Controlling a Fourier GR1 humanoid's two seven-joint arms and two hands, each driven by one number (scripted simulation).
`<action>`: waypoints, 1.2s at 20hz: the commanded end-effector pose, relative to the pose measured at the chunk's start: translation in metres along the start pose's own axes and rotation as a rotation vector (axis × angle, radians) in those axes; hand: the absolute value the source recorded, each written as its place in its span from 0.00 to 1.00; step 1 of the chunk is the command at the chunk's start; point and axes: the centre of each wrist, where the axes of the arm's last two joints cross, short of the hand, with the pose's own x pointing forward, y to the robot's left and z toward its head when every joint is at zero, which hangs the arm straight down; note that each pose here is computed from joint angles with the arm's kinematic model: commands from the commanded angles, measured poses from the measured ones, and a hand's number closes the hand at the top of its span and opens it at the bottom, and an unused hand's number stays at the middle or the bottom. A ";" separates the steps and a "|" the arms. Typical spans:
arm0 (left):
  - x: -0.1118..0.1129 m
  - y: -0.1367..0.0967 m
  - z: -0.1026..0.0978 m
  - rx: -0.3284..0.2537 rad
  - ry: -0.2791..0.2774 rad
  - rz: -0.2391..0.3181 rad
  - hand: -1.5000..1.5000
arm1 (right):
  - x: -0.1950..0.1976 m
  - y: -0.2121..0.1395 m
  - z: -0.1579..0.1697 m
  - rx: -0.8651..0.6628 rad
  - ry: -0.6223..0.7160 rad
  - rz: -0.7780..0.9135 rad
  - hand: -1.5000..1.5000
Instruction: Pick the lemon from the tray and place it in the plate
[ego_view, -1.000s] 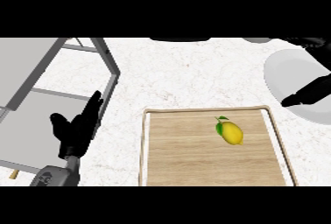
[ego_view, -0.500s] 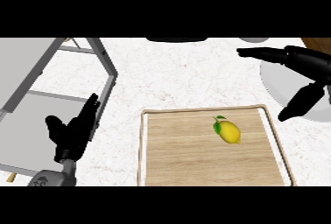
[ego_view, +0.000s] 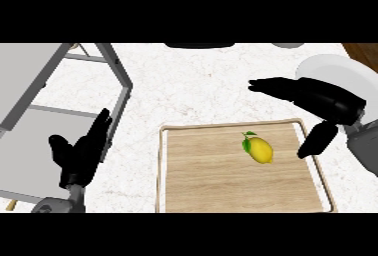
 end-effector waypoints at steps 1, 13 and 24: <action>-0.042 -0.011 0.019 -0.015 0.144 0.017 0.50 | 0.005 0.024 -0.010 0.057 0.050 0.024 0.00; -0.035 -0.004 0.013 0.000 0.159 0.013 0.50 | 0.022 0.045 -0.004 0.079 0.057 0.027 0.00; -0.013 -0.011 0.001 -0.031 0.150 0.013 0.50 | 0.025 0.078 -0.029 0.078 0.133 0.115 0.00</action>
